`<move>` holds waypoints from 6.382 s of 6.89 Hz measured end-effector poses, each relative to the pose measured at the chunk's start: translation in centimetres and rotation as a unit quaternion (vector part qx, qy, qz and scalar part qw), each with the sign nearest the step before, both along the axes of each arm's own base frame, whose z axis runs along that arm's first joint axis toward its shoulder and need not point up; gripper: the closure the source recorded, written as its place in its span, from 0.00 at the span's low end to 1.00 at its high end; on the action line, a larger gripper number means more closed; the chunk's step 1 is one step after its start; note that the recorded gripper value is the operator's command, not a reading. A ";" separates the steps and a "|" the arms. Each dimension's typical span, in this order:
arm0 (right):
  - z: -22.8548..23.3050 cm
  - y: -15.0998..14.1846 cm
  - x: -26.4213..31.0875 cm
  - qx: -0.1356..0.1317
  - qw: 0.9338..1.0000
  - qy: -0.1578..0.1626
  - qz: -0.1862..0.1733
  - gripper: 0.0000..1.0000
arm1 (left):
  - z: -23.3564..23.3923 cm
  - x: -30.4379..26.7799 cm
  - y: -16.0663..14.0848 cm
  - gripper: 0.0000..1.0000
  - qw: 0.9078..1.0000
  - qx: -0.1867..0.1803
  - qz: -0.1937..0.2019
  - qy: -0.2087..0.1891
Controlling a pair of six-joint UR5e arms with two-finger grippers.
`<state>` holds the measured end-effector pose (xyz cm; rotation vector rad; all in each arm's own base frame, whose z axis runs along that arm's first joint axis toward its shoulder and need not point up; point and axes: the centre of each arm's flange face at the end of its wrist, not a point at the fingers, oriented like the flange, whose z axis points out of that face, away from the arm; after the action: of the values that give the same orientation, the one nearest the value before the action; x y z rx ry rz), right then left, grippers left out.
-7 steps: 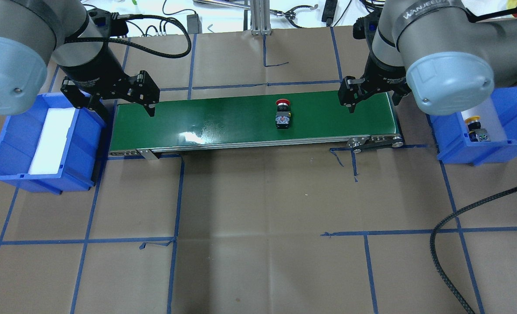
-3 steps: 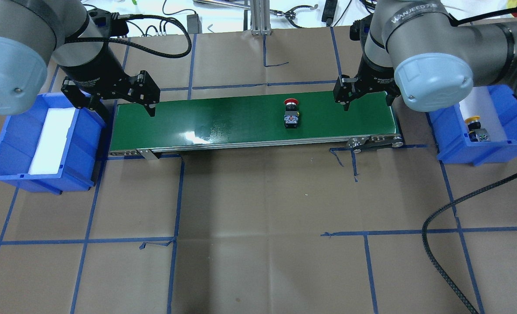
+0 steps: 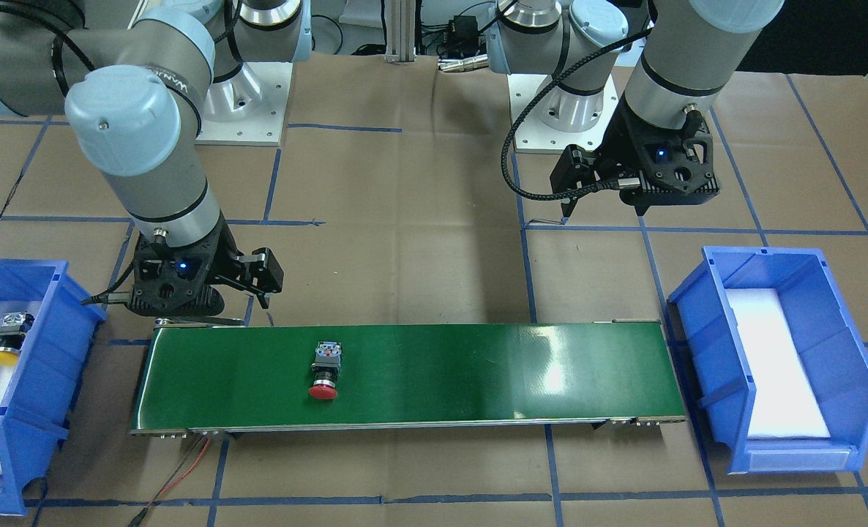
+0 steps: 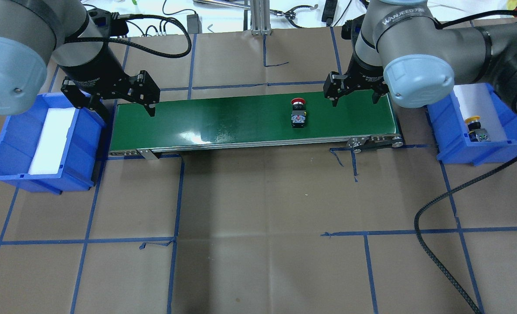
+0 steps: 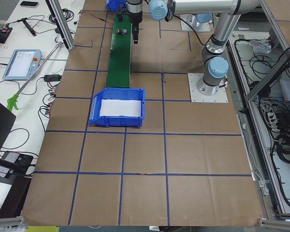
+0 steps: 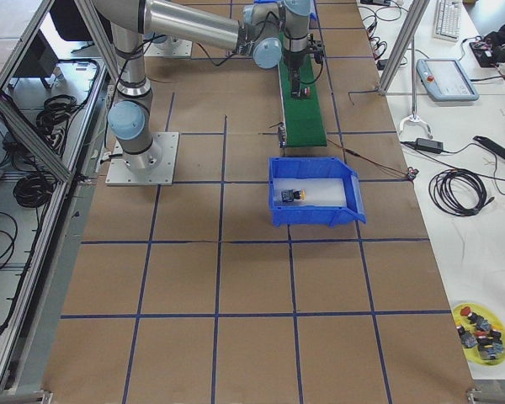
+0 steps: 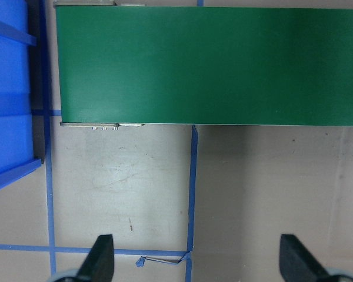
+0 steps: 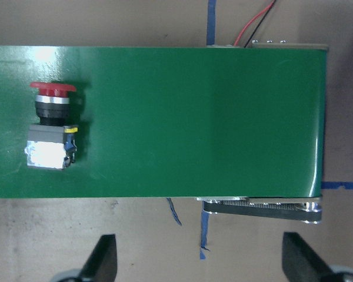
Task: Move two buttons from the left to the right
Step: 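Lower the right gripper onto the red-capped button on the belt, then close the right gripper on the red button and lift it, then carry the red button with the right gripper into the blue bin, then lower the red button into the bin and open the right gripper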
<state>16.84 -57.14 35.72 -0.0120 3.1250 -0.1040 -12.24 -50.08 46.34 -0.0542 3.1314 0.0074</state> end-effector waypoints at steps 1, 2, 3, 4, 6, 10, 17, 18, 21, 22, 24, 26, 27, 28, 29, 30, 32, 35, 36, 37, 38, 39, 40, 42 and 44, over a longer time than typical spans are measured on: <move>-1.2 -1.1 0.4 0.008 1.000 -0.015 -0.012 0.01 | 0.0 0.0 0.0 0.00 1.000 0.000 0.000 0.000; -2.6 -2.1 0.7 0.015 0.999 -0.023 -0.017 0.01 | 0.1 0.0 0.0 0.00 1.000 -0.001 0.000 0.000; -3.7 -3.0 1.1 0.018 0.999 -0.028 -0.019 0.01 | 0.1 0.0 0.0 0.00 1.000 -0.001 0.000 0.000; -4.5 -3.7 1.8 0.020 0.999 -0.030 -0.021 0.01 | 0.1 0.0 0.0 0.00 1.000 -0.001 0.000 0.000; -6.3 -4.5 3.2 0.030 0.999 -0.030 -0.024 0.01 | 0.1 0.0 0.1 0.00 1.000 -0.002 0.000 0.000; -9.5 -5.4 3.4 0.044 0.998 -0.029 -0.025 0.29 | 0.1 0.0 0.1 0.00 1.000 -0.002 0.000 -0.001; -7.0 -6.4 0.4 0.025 0.999 0.019 -0.015 0.98 | 0.2 0.0 0.1 0.00 1.000 -0.003 0.000 0.001; -3.6 -7.1 -1.8 0.013 1.000 0.019 -0.011 0.98 | 0.2 0.0 0.0 0.00 1.000 -0.003 0.000 0.001; 5.2 -7.9 -16.4 0.020 0.999 0.025 0.018 0.97 | 0.2 0.0 0.0 0.00 1.000 -0.003 0.000 0.001; 6.7 -7.4 -22.3 0.018 0.999 0.027 0.021 0.97 | 0.2 0.0 0.0 0.00 1.000 -0.003 0.000 0.001; 6.3 -6.8 -29.7 0.027 0.999 0.026 0.032 0.98 | 0.3 0.0 0.0 0.00 1.000 -0.003 0.001 0.000; 1.8 -7.6 -33.9 0.053 0.998 0.012 0.031 0.98 | 0.2 0.0 0.0 0.00 1.000 -0.003 0.001 0.000; -0.1 -8.2 -35.9 0.054 0.998 0.011 0.033 0.98 | 0.2 -0.1 0.0 0.00 1.000 -0.003 0.000 0.000; -1.5 -8.9 -37.0 0.045 0.998 0.015 0.042 0.98 | 0.2 -0.1 0.0 0.00 1.000 -0.003 0.000 0.001; -3.0 -9.3 -37.6 0.045 0.998 0.016 0.048 0.98 | 0.2 -0.1 0.1 0.00 1.000 -0.003 0.000 0.001; -4.8 -9.6 -37.8 0.052 0.997 0.011 0.051 0.98 | 0.2 -0.1 0.1 0.00 1.000 -0.003 0.000 0.001; -8.7 -10.6 -38.1 0.061 0.997 0.005 0.053 0.98 | 0.2 -0.1 0.0 0.00 1.000 -0.002 0.000 0.001; -12.0 -11.3 -37.7 0.072 0.996 0.000 0.054 0.95 | 0.2 -0.1 0.0 0.00 1.000 -0.002 0.000 0.001; -12.7 -11.5 -37.2 0.076 0.996 -0.001 0.055 0.72 | 0.2 -0.1 0.0 0.00 1.000 -0.002 0.000 0.001; -13.2 -11.7 -36.7 0.079 0.995 -0.003 0.055 0.01 | 0.2 -0.1 0.0 0.00 1.000 -0.002 0.000 0.001; -13.3 -11.9 -36.4 0.078 0.995 -0.004 0.055 0.00 | 0.2 0.0 0.0 0.00 1.000 -0.002 0.000 0.001; -13.1 -12.1 -36.3 0.075 0.996 -0.004 0.056 0.00 | 0.2 -0.1 0.0 0.00 1.000 -0.003 0.000 0.001; -12.8 -12.2 -36.4 0.074 0.996 -0.002 0.056 0.00 | 0.2 0.0 0.0 0.00 1.000 -0.003 0.001 0.001; -11.1 -12.4 -36.3 0.065 0.996 0.005 0.057 0.00 | 0.2 0.0 0.1 0.00 1.000 -0.003 0.000 0.001; -6.5 -12.5 -35.7 0.043 0.997 0.019 0.059 0.00 | 0.2 -0.1 0.1 0.00 1.000 -0.003 0.000 0.001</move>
<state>-18.82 -69.65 29.21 -0.2008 3.1532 0.0314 -12.31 -50.03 46.56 -0.0550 3.1329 -0.0017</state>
